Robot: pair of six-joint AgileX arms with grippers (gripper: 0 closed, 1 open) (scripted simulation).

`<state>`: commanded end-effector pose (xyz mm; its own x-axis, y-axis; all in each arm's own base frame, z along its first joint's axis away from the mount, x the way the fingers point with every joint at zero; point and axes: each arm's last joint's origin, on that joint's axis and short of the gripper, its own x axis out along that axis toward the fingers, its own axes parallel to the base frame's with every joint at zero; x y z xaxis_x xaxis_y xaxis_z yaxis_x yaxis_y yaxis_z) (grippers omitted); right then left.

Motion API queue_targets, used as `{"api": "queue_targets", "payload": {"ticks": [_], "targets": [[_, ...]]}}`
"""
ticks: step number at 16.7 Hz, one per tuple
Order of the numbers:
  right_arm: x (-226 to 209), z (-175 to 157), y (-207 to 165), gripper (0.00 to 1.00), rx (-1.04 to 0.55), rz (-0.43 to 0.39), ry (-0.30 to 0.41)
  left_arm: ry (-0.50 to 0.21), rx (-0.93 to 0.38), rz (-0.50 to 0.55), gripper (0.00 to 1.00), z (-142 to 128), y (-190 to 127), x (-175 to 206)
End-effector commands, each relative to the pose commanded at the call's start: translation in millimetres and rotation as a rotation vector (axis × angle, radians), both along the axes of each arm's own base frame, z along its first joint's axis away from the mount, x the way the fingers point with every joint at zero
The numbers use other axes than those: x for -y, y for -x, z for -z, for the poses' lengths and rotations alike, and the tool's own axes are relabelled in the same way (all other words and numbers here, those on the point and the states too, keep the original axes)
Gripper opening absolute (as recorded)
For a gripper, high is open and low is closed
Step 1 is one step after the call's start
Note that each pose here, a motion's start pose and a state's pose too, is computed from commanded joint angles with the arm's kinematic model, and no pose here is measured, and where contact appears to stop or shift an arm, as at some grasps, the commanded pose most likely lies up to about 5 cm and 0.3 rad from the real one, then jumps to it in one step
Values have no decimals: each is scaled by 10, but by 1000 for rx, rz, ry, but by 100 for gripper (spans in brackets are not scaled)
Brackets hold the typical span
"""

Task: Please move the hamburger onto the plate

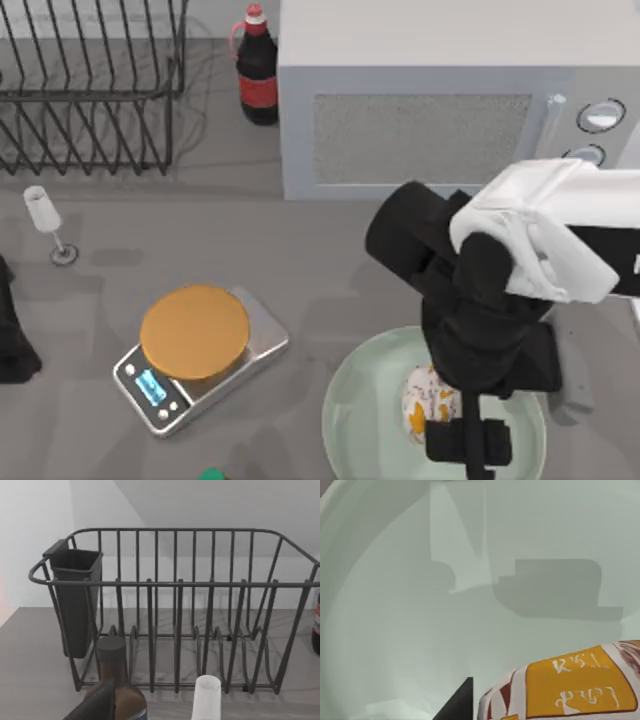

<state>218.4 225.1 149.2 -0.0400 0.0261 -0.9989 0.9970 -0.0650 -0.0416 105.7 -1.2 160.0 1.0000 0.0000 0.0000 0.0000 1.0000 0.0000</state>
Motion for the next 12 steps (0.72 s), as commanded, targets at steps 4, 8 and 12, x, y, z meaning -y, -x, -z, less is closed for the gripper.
{"api": "queue_targets", "payload": {"ticks": [4,8,12], "targets": [[0,0,0,23,0,0,0,0,0,0,100,0,0,0],[0,0,0,53,0,0,0,0,0,0,100,0,0,0],[0,0,0,83,0,0,0,0,0,0,100,0,0,0]]}}
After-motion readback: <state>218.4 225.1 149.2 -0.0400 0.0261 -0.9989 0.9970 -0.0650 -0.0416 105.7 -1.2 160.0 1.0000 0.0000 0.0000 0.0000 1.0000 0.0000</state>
